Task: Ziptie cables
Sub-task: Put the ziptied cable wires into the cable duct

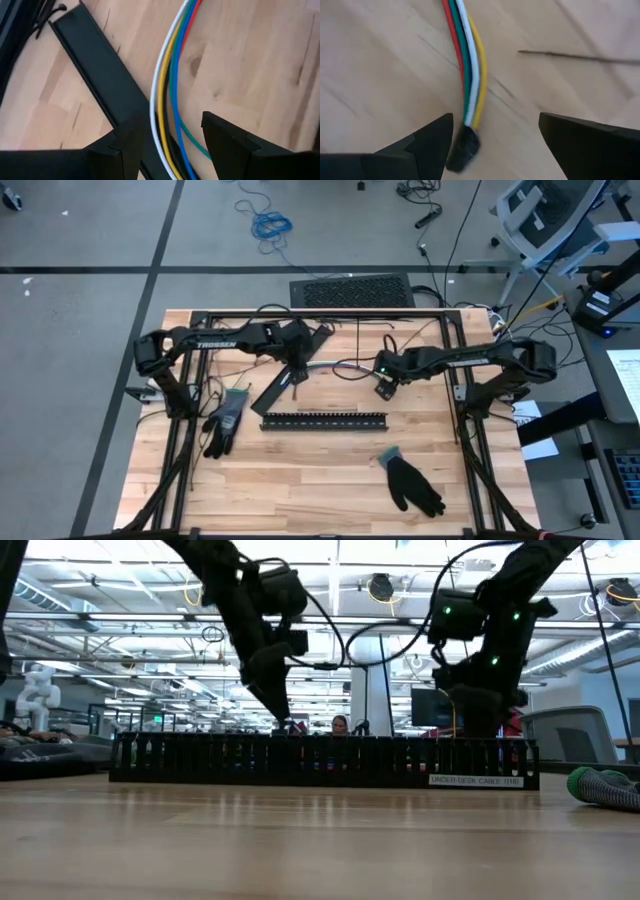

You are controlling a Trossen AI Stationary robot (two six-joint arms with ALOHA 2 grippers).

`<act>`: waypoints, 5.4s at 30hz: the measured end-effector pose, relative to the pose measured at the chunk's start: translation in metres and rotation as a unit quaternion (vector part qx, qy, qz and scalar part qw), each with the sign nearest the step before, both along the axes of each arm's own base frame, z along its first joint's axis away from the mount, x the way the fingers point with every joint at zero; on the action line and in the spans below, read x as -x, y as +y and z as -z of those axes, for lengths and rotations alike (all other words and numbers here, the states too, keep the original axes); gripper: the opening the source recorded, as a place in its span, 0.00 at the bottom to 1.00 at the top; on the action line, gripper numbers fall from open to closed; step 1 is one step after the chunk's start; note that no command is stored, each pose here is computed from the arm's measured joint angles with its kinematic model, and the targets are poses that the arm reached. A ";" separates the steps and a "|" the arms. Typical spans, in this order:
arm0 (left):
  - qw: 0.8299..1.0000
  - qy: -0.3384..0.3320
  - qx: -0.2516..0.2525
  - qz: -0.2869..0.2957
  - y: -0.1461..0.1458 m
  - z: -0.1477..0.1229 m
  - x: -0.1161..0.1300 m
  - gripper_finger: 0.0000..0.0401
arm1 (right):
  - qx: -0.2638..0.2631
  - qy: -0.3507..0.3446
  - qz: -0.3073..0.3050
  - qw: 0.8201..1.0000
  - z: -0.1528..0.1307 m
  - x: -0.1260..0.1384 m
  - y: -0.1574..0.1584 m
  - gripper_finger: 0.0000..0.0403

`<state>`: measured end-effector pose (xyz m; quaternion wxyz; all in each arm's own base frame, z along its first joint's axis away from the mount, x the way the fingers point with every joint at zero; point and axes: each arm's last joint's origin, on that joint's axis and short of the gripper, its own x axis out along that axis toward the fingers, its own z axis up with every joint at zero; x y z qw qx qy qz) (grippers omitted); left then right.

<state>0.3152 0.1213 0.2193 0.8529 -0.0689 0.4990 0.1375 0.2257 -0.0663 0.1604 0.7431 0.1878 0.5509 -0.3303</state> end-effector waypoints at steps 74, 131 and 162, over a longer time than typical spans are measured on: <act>0.992 -0.120 0.035 0.011 0.020 -0.006 -0.009 0.49 | -0.019 0.043 0.043 0.998 0.044 -0.014 0.014 0.02; 0.991 0.125 0.031 0.032 0.026 0.078 -0.075 0.24 | -0.029 0.015 0.019 0.999 0.033 -0.011 0.010 0.01; 0.972 0.215 0.092 0.023 0.017 0.075 -0.050 0.42 | -0.027 0.021 0.013 0.999 0.033 -0.010 0.009 0.00</act>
